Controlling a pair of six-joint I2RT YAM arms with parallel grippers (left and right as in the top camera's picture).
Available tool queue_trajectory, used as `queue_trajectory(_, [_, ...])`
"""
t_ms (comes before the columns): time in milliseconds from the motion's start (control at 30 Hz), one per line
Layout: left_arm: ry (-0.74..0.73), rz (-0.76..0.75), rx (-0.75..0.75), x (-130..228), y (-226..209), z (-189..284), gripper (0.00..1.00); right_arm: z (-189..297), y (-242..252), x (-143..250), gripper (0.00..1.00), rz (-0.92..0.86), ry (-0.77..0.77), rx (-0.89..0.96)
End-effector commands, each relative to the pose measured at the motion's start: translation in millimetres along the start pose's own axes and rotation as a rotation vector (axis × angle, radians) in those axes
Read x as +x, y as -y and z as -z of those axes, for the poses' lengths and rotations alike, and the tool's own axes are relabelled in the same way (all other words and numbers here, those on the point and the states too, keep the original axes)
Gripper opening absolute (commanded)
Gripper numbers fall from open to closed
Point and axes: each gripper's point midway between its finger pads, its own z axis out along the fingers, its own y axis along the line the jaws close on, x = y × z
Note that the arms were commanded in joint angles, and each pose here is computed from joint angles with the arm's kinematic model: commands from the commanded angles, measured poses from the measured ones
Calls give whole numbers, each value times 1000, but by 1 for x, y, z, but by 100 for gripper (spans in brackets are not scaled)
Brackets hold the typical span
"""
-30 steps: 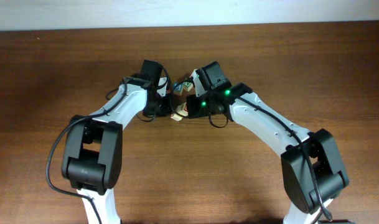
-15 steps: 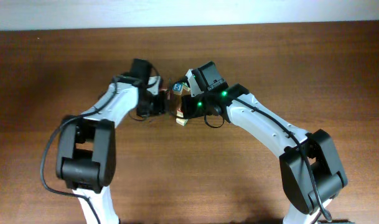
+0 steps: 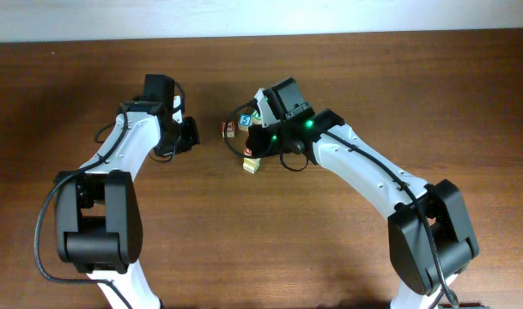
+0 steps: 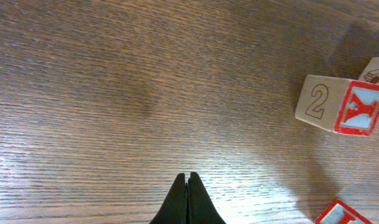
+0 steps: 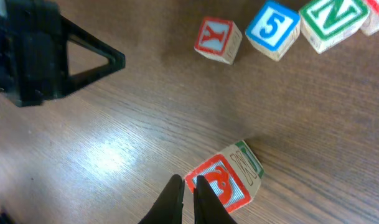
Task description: Rotate 3 blocks
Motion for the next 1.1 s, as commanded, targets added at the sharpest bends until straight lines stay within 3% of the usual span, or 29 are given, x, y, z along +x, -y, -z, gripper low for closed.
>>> queue_trajectory(0, [40,9,-8,-7,-1,13,0,2,-10,-9,10,14,18,-14])
queue_trajectory(100, [147,-6,12,-28,10,59,0,42,-30,-31,24,76,77,-23])
queue_trajectory(200, [392,-20,-5,-43,15,168,0,121,-37,-53,34,110,190,68])
queue_trajectory(233, [469,-21,-10,-42,15,200,11,154,-37,-56,41,112,233,107])
queue_trajectory(267, [553,-21,-3,-38,16,235,51,190,-35,-55,54,104,285,159])
queue_trajectory(300, [601,-25,12,-33,18,256,99,216,-33,-52,57,99,321,196])
queue_trajectory(333, [643,-29,27,-28,20,274,99,250,-30,-44,57,92,371,251])
queue_trajectory(367, [701,-34,48,-21,22,299,99,286,-30,-27,70,91,416,290])
queue_trajectory(400, [729,-35,57,-17,22,310,99,304,-34,-15,99,94,433,279])
queue_trajectory(500, [787,-40,76,-8,24,334,99,359,-48,16,98,115,535,245])
queue_trajectory(600, [784,-40,76,-7,23,334,99,383,-53,31,98,131,588,233])
queue_trajectory(700, [758,-38,67,-3,21,329,99,405,-34,57,98,170,593,349])
queue_trajectory(800, [745,-37,63,-1,20,327,99,437,9,41,98,62,741,592])
queue_trajectory(867, [745,-37,63,-1,20,327,99,438,28,33,99,33,800,612])
queue_trajectory(933, [745,-37,63,-1,20,327,99,426,36,35,99,147,832,576])
queue_trajectory(1067, [745,-37,63,0,20,327,99,383,78,67,99,188,1018,569])
